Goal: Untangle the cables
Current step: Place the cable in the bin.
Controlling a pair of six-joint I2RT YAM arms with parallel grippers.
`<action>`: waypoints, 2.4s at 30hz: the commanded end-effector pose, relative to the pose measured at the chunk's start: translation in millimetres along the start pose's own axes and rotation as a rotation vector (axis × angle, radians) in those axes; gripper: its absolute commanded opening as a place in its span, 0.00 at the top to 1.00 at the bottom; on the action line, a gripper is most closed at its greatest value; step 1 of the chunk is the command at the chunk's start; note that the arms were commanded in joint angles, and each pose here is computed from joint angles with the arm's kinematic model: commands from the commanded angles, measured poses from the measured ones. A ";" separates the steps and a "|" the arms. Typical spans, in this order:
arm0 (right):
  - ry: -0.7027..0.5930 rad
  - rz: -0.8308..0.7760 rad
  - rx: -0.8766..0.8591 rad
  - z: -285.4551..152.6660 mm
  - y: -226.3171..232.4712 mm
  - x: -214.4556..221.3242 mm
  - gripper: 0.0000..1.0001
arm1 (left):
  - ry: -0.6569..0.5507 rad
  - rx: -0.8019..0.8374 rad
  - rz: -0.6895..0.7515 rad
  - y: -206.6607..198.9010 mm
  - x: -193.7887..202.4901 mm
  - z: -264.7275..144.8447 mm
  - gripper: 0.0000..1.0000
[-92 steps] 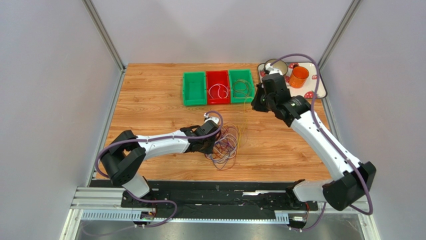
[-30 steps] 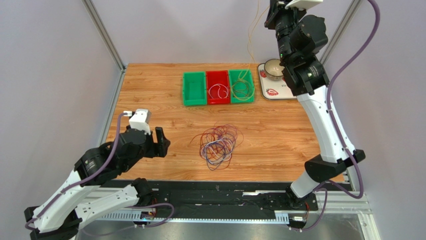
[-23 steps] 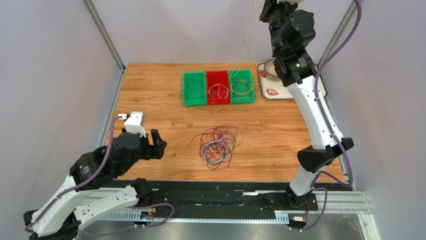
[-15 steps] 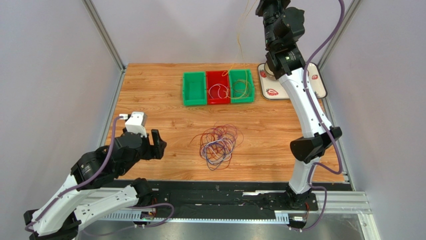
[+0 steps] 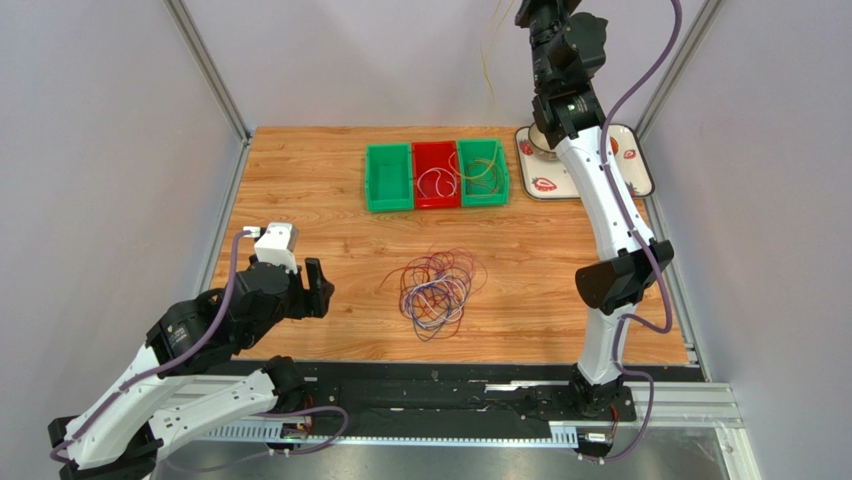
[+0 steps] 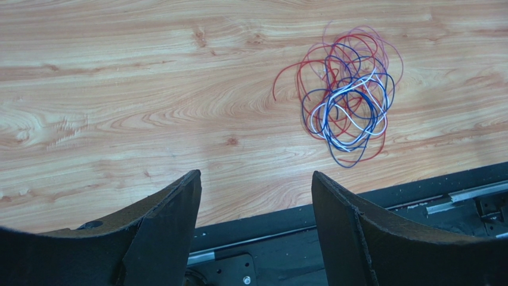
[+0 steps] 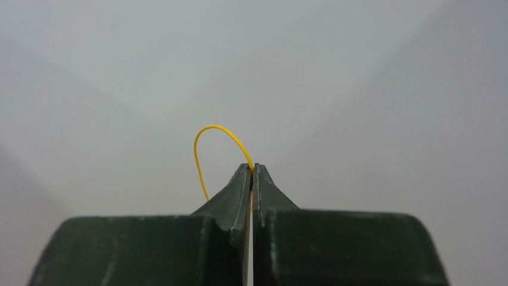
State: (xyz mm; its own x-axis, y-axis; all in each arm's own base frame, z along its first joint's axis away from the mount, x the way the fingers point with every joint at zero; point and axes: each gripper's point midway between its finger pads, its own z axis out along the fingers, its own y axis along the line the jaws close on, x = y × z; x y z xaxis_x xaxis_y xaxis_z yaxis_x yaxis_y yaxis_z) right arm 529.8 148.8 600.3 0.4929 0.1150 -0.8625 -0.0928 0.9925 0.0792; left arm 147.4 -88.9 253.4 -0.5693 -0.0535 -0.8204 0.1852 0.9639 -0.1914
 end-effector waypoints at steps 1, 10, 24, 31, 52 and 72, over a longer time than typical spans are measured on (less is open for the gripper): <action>-0.074 0.064 -0.016 7.3 -11.7 -17.8 1.00 | -0.006 -0.014 0.016 1.0 -1.4 2.6 0.23; 0.053 0.080 -0.101 2.3 -5.1 53.1 1.00 | 0.007 -0.028 0.022 1.0 -0.2 5.1 0.24; 0.173 0.145 -0.127 -21.5 0.9 101.4 1.00 | 0.006 -0.037 0.020 2.8 -0.2 4.8 0.25; 0.244 0.091 -0.081 -40.2 -11.8 136.0 1.00 | -0.015 -0.019 0.006 3.8 -2.5 0.2 0.26; 0.567 0.161 0.047 -143.4 -38.4 243.9 1.00 | -0.040 0.002 -0.012 5.4 -4.7 -5.6 0.27; 1.070 0.194 0.107 -233.4 -25.7 372.8 1.00 | -0.052 0.013 -0.021 5.9 -5.2 -7.8 0.28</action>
State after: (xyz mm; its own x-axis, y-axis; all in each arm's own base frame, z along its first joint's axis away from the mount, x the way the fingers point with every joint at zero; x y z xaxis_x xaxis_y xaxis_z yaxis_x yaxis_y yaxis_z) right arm 515.8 133.2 163.8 -0.4797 0.1973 -0.8549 0.0506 0.9790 0.1976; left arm 143.9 -80.3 260.1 -0.5398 -0.0873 -0.8373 0.1807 0.9594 -0.2166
